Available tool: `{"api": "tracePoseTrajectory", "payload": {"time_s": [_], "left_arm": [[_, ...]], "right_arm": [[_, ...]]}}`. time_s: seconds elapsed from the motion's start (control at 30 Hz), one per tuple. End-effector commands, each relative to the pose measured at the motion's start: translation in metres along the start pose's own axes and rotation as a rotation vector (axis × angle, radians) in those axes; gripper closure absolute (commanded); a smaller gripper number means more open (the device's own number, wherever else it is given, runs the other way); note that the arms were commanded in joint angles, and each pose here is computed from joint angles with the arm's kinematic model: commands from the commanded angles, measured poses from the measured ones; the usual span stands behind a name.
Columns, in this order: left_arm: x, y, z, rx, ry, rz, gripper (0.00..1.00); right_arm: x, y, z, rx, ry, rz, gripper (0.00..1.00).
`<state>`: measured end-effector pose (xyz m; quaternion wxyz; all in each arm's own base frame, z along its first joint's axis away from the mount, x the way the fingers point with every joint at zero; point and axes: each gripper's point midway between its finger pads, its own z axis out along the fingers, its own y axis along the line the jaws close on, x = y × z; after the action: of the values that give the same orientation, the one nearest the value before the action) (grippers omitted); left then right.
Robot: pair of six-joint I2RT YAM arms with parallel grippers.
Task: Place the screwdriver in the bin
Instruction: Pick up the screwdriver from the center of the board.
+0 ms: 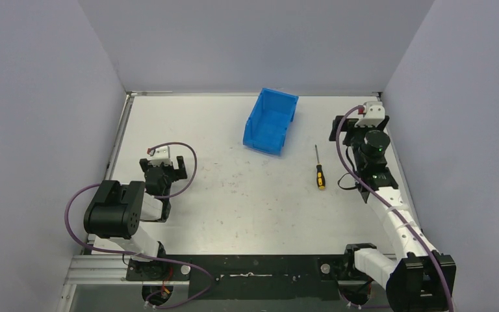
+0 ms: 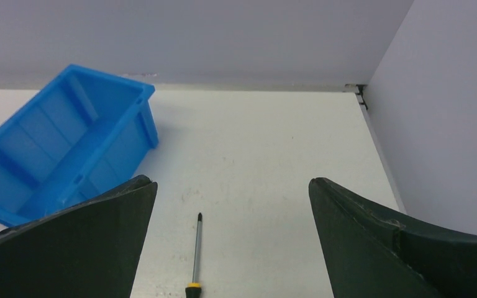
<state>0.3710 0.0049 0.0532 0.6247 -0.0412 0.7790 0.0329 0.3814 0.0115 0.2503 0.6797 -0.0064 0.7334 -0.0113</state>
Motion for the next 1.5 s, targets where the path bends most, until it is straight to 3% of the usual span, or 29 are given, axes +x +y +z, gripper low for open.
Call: {"api": "tracePoseTrajectory", "payload": {"time_s": [0.0, 0.17, 0.4, 0.83, 1.47], "left_arm": [[-0.022, -0.003, 0.005, 0.009, -0.074, -0.006, 0.03], [-0.022, -0.003, 0.005, 0.009, -0.076, -0.006, 0.03], [-0.022, -0.003, 0.005, 0.009, -0.074, -0.006, 0.03], [-0.022, -0.003, 0.005, 0.009, -0.075, -0.005, 0.03], [-0.021, -0.003, 0.005, 0.009, -0.073, -0.004, 0.03]], "right_arm": [[-0.036, 0.003, -0.003, -0.016, 0.041, 0.004, 0.0], [-0.055, 0.005, 0.004, -0.027, 0.131, 0.001, 0.0], [-0.086, 0.004, 0.015, -0.013, 0.103, 0.02, 0.0], [-0.091, 0.006, 0.048, 0.008, 0.3, 0.034, 0.0], [0.001, 0.015, 0.066, 0.04, 0.589, 0.027, 0.0]]}}
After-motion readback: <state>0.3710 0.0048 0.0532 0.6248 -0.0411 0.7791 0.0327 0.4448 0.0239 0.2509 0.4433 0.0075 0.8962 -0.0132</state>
